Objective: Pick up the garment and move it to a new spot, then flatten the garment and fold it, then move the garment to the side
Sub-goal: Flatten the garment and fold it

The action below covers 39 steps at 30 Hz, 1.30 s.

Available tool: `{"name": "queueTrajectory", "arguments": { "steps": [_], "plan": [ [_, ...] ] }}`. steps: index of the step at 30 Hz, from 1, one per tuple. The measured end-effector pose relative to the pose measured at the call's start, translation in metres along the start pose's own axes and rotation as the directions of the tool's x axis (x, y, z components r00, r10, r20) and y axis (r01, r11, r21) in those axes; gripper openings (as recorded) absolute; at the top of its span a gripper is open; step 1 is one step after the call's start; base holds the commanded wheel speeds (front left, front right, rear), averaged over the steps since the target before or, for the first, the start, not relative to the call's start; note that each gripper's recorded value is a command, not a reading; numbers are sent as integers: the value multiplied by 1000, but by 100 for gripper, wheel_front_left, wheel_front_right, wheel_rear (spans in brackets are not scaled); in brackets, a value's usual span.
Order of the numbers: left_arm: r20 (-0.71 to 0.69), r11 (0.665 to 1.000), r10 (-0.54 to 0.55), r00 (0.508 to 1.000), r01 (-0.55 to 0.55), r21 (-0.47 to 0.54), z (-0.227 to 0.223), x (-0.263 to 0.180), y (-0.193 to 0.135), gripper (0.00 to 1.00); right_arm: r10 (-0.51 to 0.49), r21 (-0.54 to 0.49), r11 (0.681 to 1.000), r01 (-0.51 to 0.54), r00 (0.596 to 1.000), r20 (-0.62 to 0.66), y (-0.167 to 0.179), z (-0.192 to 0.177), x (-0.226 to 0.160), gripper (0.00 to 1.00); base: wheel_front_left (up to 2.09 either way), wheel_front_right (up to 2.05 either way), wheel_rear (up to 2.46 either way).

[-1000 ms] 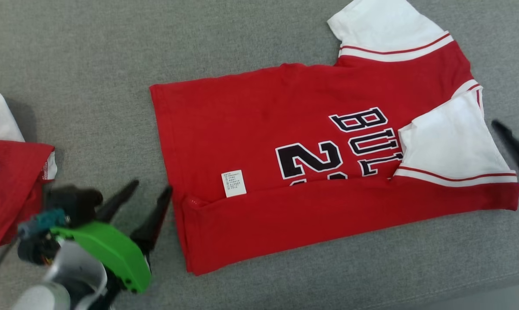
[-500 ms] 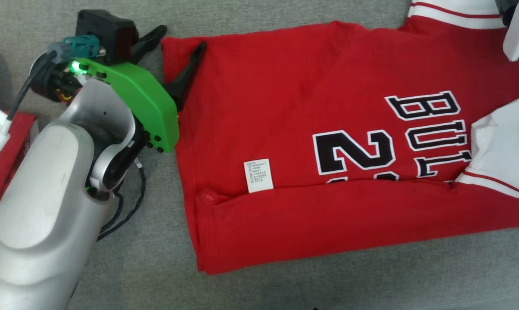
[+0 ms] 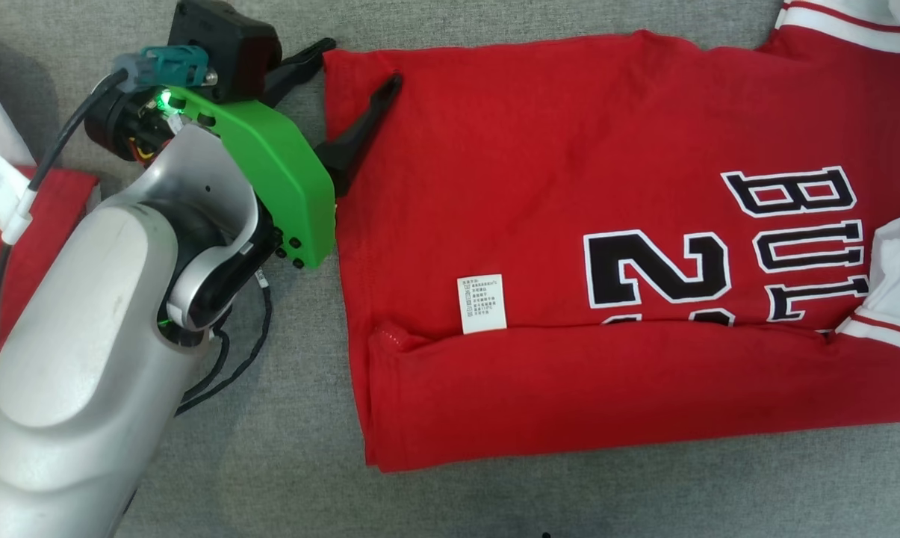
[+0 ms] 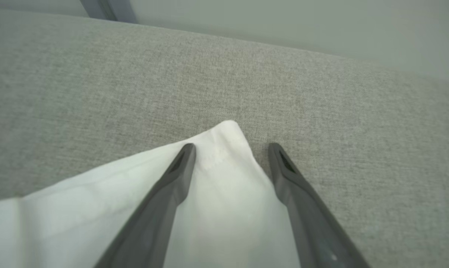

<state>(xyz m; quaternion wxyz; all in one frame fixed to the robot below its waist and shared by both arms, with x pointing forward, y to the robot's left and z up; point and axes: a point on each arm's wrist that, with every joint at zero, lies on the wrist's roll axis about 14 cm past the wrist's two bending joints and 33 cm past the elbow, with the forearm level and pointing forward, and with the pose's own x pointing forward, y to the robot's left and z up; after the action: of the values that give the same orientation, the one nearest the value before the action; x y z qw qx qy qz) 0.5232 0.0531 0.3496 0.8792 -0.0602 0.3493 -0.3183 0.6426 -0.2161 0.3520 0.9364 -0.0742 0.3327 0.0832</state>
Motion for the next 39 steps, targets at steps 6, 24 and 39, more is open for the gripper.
{"name": "queueTrajectory", "arguments": {
  "steps": [6, 24, 39],
  "plan": [
    [-6, 1000, -11, 1000, 11, -26, -1, -4, -1, 0, 37, 31, 999, -37, 999, 16, 6, 1, -4, 0, 0, 0, 0],
    [236, 996, -47, 971, 62, -59, 23, -57, -49, 0, -42, 189, 981, -38, 914, 403, -26, 10, -147, 0, 0, 0, 0],
    [333, 990, -43, 942, 84, -110, 20, -92, -80, 0, -179, 441, 897, -10, 905, 385, -1, -67, -252, 0, 0, 0, 0]
  ]
}}
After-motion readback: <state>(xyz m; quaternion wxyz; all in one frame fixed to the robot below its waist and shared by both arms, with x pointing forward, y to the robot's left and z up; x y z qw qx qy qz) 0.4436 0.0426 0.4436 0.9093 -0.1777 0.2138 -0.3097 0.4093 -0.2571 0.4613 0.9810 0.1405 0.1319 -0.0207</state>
